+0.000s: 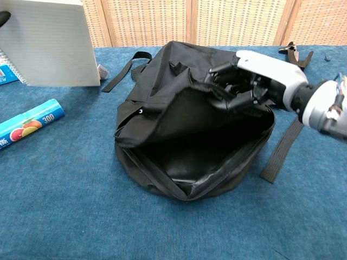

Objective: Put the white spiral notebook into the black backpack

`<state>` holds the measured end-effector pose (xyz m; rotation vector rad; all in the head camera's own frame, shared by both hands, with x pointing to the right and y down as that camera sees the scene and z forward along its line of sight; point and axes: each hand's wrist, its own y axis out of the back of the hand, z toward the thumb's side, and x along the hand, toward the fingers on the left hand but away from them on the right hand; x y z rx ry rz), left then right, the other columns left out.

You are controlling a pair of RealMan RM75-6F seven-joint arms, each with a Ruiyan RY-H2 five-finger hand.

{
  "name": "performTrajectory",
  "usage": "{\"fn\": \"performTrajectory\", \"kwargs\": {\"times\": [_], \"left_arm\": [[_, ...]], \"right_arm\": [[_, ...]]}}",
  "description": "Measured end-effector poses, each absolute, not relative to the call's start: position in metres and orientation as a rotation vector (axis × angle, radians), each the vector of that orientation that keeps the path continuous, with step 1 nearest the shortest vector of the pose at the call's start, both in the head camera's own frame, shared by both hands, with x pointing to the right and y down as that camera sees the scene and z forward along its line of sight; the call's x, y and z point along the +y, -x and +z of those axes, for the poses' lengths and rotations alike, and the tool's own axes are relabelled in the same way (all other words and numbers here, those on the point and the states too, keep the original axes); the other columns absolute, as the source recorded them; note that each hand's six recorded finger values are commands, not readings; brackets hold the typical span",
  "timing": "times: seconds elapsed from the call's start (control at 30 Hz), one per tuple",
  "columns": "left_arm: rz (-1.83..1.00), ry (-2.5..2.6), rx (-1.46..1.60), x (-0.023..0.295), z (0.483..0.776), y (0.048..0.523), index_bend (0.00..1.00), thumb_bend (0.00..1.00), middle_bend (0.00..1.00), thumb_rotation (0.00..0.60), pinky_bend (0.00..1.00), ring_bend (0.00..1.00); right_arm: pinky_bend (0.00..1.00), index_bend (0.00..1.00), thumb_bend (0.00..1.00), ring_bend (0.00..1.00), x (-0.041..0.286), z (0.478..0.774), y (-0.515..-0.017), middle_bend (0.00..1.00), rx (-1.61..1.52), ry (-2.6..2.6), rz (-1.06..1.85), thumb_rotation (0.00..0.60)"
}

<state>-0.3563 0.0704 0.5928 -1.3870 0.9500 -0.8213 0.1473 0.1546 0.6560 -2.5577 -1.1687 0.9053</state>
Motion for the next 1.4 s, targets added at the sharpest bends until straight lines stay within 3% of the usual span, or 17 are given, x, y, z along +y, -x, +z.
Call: {"fn": "performTrajectory", "kwargs": {"times": [0.57,1.0,1.4], "left_arm": [[-0.551,1.478,1.008,0.097,0.544,0.355,0.74,0.45,0.53,0.600,0.69,0.57],[-0.362,1.611,1.012,0.137,0.515,0.369,0.74,0.45,0.53,0.600,0.69,0.57],[-0.218,1.741,1.027,0.156,0.506,0.354,0.75,0.45,0.53,0.600,0.69,0.57]], "right_arm": [[0.52,0.61,0.50,0.40,0.105,0.649,-0.166,0.55,-1.447,2.522,1.042,0.600],[0.52,0.61,0.50,0.40,0.095,0.659,-0.176,0.55,-1.489,2.487,1.112,0.600],[0.52,0.61,0.50,0.40,0.086,0.660,-0.183,0.55,-1.533,2.474,1.156,0.600]]}}
